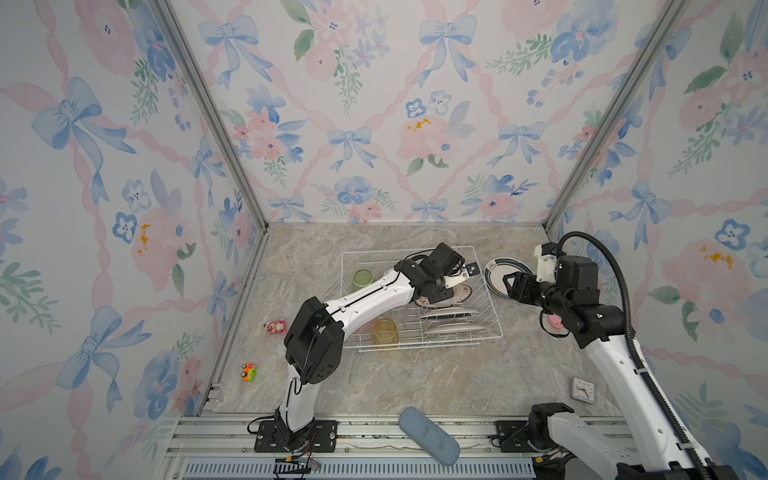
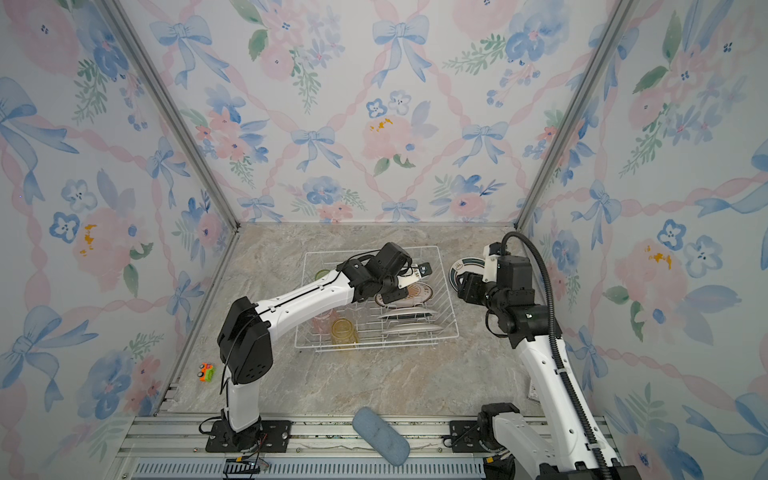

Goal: Unload the mixed dishes from the dish rack
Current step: 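Reach the left gripper into the rack and grip the orange-printed plate's edge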

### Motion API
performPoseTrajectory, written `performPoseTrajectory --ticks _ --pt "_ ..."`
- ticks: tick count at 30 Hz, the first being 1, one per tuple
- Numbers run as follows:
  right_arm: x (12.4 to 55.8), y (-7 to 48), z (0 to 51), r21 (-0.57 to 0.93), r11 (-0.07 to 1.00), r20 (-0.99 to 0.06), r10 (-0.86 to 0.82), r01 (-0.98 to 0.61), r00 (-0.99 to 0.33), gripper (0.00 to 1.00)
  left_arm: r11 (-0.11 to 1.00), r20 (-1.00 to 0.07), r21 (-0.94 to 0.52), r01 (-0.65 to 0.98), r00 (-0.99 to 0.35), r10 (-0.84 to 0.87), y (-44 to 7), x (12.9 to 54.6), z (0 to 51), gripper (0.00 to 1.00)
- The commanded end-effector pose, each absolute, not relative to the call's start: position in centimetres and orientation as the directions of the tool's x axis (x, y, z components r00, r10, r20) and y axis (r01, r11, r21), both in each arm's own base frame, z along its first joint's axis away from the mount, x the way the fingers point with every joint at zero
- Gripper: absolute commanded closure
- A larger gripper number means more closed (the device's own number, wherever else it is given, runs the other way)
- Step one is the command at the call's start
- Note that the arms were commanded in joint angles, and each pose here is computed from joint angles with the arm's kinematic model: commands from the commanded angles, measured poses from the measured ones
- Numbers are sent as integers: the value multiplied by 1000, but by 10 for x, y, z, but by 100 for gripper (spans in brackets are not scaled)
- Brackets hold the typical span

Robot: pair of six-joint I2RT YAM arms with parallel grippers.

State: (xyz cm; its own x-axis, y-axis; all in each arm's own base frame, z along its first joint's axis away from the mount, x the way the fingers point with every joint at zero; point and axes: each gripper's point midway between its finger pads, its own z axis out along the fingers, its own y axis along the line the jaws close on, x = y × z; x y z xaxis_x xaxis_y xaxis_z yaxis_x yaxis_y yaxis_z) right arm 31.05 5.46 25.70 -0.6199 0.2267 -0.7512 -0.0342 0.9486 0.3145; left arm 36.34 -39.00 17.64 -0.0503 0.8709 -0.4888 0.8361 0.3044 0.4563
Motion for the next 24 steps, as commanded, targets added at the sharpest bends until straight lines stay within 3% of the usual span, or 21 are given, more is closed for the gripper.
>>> performPoseTrajectory --ticks 1,10,24 --pt "311 58 254 323 945 -747 226 -44 -625 34 317 -482 456 832 -68 873 -391 369 172 96" --pt "312 60 251 338 940 -743 238 -43 -625 34 327 -458 511 795 -70 886 -385 378 172 100" --pt "317 66 253 379 924 -746 266 -60 -611 34 517 -635 511 687 -104 765 -365 388 251 100"
